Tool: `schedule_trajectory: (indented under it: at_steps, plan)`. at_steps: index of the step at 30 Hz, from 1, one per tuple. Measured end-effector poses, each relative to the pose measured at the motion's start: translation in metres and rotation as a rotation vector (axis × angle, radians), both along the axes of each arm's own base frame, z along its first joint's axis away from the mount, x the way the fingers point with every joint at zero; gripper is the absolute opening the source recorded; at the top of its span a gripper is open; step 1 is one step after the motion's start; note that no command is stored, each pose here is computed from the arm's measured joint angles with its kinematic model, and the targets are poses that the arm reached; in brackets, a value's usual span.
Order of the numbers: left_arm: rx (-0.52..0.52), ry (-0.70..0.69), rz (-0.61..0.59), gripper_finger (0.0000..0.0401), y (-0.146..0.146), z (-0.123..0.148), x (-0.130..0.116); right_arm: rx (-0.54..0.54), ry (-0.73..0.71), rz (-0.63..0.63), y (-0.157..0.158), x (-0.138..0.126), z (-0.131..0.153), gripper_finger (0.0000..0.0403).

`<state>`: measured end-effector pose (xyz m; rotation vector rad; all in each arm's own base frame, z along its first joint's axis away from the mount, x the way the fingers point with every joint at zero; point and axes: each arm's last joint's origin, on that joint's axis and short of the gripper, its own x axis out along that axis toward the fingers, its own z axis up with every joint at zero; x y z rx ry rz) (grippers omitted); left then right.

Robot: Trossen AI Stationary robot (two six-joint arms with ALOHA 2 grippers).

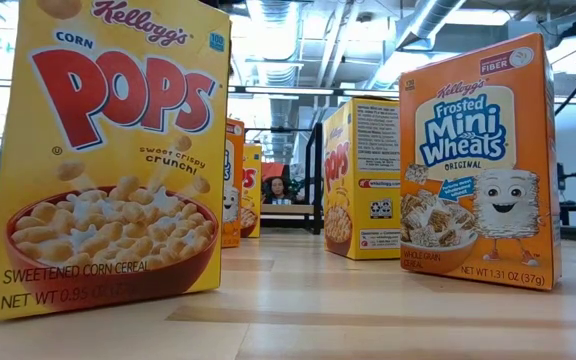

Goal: Stack cereal on shelf
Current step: Put the top yellow cereal box on the shelf

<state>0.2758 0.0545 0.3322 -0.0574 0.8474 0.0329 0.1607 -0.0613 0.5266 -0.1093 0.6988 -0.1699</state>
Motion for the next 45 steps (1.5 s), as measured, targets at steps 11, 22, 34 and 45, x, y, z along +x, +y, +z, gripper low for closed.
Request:
schedule_trajectory:
  at_steps: [11,22,34,45]
  plan:
    - [0.031,0.185,-0.038,0.0218,0.026,-0.049,0.029,-0.006,-0.016,-0.002,0.003,-0.008,0.003,0.0232]
    - [0.024,0.221,0.048,0.0218,0.044,-0.056,0.024,-0.015,-0.002,0.012,0.002,-0.004,0.001,0.0232]
    - [0.0,0.206,0.102,0.0218,0.045,-0.055,0.026,-0.015,0.003,0.014,0.002,-0.004,0.001,0.0232]
    - [0.005,0.239,0.11,0.0221,0.041,-0.059,0.027,-0.014,0.005,0.014,0.002,-0.005,0.001,0.0232]
